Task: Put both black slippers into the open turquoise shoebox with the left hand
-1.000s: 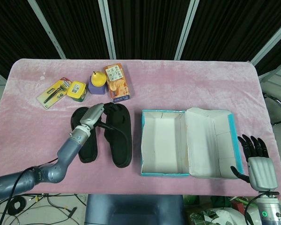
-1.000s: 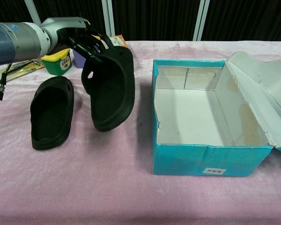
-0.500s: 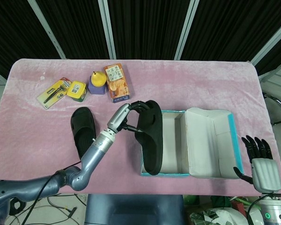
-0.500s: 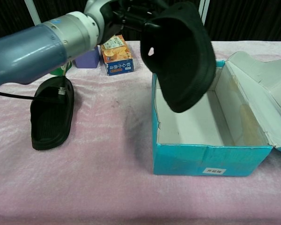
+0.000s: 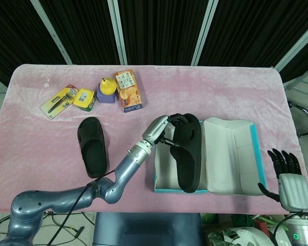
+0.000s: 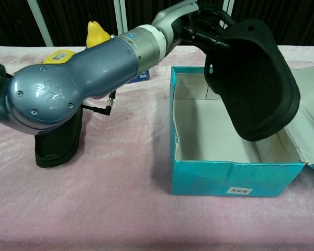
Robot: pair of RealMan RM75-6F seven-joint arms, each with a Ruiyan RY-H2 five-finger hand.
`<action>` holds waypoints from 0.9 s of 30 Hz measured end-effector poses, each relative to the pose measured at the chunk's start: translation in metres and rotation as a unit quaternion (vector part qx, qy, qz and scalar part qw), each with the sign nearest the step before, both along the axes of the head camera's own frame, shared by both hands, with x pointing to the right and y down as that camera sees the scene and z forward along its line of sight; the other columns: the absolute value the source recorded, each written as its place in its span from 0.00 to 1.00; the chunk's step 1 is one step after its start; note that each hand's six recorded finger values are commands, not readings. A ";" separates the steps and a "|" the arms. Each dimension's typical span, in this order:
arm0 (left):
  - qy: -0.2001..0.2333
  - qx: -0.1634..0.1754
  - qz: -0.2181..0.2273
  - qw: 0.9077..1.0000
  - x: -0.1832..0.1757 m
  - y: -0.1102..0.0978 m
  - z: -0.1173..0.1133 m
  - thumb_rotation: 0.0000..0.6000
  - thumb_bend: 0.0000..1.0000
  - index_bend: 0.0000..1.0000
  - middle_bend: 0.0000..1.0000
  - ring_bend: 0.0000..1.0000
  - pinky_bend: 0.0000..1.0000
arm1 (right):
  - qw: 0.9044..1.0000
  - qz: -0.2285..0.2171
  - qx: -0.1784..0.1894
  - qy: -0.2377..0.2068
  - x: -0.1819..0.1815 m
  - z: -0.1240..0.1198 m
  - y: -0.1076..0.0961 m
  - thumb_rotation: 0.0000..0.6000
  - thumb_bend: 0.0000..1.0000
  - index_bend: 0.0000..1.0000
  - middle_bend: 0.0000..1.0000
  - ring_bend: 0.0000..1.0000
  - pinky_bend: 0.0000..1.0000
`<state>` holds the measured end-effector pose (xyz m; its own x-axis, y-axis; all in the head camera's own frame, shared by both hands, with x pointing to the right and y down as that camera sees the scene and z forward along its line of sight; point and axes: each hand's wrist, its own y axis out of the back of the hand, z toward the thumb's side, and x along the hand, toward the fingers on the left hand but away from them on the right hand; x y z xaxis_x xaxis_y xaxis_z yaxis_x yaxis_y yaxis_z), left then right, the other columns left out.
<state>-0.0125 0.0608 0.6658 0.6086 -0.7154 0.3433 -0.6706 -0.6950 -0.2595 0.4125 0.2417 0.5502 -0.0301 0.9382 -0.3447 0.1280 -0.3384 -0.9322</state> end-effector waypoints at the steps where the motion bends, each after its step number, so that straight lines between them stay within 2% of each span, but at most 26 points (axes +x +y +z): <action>1: -0.008 -0.002 0.004 1.000 0.004 0.000 0.004 1.00 0.09 0.36 0.48 0.45 0.51 | 1.000 0.001 0.000 0.000 0.000 0.000 0.000 1.00 0.11 0.12 0.06 0.00 0.04; 5: -0.031 -0.007 0.012 0.999 0.016 0.002 0.014 1.00 0.09 0.36 0.48 0.45 0.51 | 1.000 0.005 -0.002 0.000 0.002 0.000 0.001 1.00 0.11 0.12 0.06 0.00 0.04; 13: -0.047 -0.018 0.027 0.998 0.034 0.007 0.021 1.00 0.09 0.34 0.47 0.43 0.49 | 1.000 0.007 -0.003 -0.002 0.004 -0.001 0.001 1.00 0.11 0.12 0.06 0.00 0.04; 22: -0.104 0.002 0.048 0.993 0.034 0.005 0.036 1.00 0.09 0.31 0.46 0.43 0.49 | 1.000 0.014 -0.004 -0.002 0.007 -0.002 0.002 1.00 0.11 0.12 0.06 0.00 0.04; 27: -0.122 -0.009 0.055 0.991 0.032 0.008 0.044 1.00 0.07 0.29 0.45 0.42 0.49 | 1.000 0.014 -0.004 -0.002 0.007 -0.001 0.002 1.00 0.11 0.11 0.06 0.00 0.04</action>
